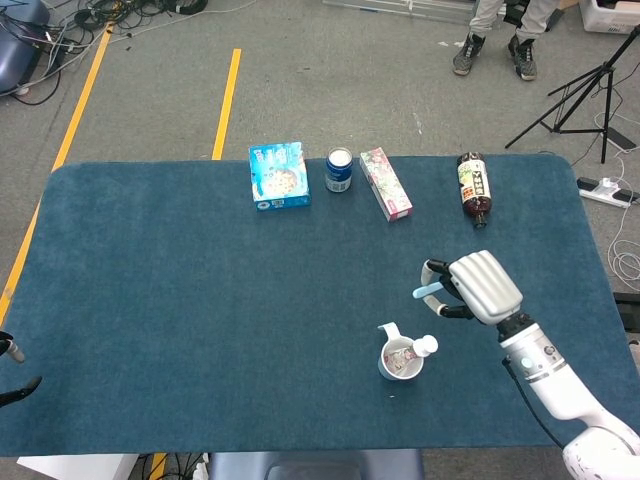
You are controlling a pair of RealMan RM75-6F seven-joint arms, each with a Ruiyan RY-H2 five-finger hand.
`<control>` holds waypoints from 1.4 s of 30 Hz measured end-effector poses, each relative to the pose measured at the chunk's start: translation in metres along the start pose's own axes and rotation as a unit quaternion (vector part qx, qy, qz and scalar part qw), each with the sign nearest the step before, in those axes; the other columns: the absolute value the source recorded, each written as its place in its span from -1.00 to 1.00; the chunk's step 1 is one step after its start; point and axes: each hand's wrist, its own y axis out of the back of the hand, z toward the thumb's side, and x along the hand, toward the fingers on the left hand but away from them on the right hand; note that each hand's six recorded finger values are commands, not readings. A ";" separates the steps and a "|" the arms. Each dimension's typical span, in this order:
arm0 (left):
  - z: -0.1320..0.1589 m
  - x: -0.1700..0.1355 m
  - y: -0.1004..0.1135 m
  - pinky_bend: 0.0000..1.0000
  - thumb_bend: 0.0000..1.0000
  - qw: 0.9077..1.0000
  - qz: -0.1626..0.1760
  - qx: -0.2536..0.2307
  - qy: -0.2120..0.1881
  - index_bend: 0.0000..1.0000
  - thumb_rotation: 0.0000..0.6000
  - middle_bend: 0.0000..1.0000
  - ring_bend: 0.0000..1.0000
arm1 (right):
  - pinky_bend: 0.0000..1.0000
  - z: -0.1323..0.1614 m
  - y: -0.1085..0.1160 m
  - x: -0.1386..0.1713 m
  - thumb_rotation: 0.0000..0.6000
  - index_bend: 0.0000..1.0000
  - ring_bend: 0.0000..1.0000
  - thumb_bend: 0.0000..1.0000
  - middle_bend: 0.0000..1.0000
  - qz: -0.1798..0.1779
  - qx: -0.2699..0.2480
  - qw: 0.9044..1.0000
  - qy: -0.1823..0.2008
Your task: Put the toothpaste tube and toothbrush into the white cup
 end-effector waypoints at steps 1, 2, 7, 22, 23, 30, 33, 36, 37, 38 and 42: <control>0.000 0.000 0.000 -0.18 -0.79 1.000 0.000 0.000 0.000 0.08 1.00 -0.34 -0.28 | 1.00 0.003 0.000 -0.001 1.00 0.30 1.00 -0.46 1.00 0.001 -0.004 1.000 0.006; 0.000 0.000 0.000 -0.18 -0.79 1.000 0.000 0.000 0.000 0.08 1.00 -0.34 -0.28 | 1.00 0.007 0.000 -0.001 1.00 0.30 1.00 -0.46 1.00 0.002 -0.009 1.000 0.012; 0.000 -0.001 0.000 -0.18 -0.79 1.000 0.000 -0.001 -0.001 0.08 1.00 -0.34 -0.28 | 1.00 0.026 0.000 -0.005 1.00 0.30 1.00 -0.46 1.00 0.008 -0.041 0.998 0.049; 0.000 -0.001 0.001 -0.18 -0.79 1.000 -0.001 -0.004 -0.001 0.08 1.00 -0.34 -0.28 | 1.00 0.074 -0.011 -0.012 1.00 0.30 1.00 -0.46 1.00 0.036 -0.112 0.984 0.135; 0.000 -0.001 0.001 -0.18 -0.79 1.000 -0.001 -0.004 -0.001 0.08 1.00 -0.34 -0.28 | 1.00 0.076 -0.013 -0.012 1.00 0.30 1.00 -0.46 1.00 0.040 -0.114 0.983 0.138; 0.000 -0.001 0.002 -0.18 -0.79 1.000 -0.001 -0.005 -0.001 0.08 1.00 -0.34 -0.28 | 1.00 0.086 -0.019 -0.009 1.00 0.30 1.00 -0.46 1.00 0.062 -0.135 0.977 0.151; 0.000 -0.001 0.002 -0.18 -0.79 1.000 -0.001 -0.005 -0.002 0.08 1.00 -0.34 -0.28 | 1.00 0.088 -0.021 -0.007 1.00 0.30 1.00 -0.46 1.00 0.075 -0.142 0.975 0.154; 0.000 -0.001 0.001 -0.18 -0.79 1.000 -0.002 -0.004 -0.002 0.08 1.00 -0.34 -0.28 | 1.00 0.089 -0.023 -0.003 1.00 0.30 1.00 -0.46 1.00 0.088 -0.146 0.973 0.156; 0.000 -0.001 0.001 -0.18 -0.79 1.000 -0.002 -0.004 -0.002 0.08 1.00 -0.34 -0.28 | 1.00 0.089 -0.024 -0.002 1.00 0.30 1.00 -0.46 1.00 0.091 -0.147 0.973 0.156; 0.000 -0.001 0.001 -0.18 -0.79 1.000 -0.002 -0.004 -0.001 0.08 1.00 -0.34 -0.28 | 1.00 0.089 -0.024 -0.001 1.00 0.30 1.00 -0.46 1.00 0.094 -0.149 0.972 0.156; 0.000 -0.001 0.001 -0.18 -0.79 1.000 -0.001 -0.003 -0.001 0.08 1.00 -0.34 -0.28 | 1.00 0.089 -0.027 0.003 1.00 0.30 1.00 -0.46 1.00 0.111 -0.161 0.968 0.155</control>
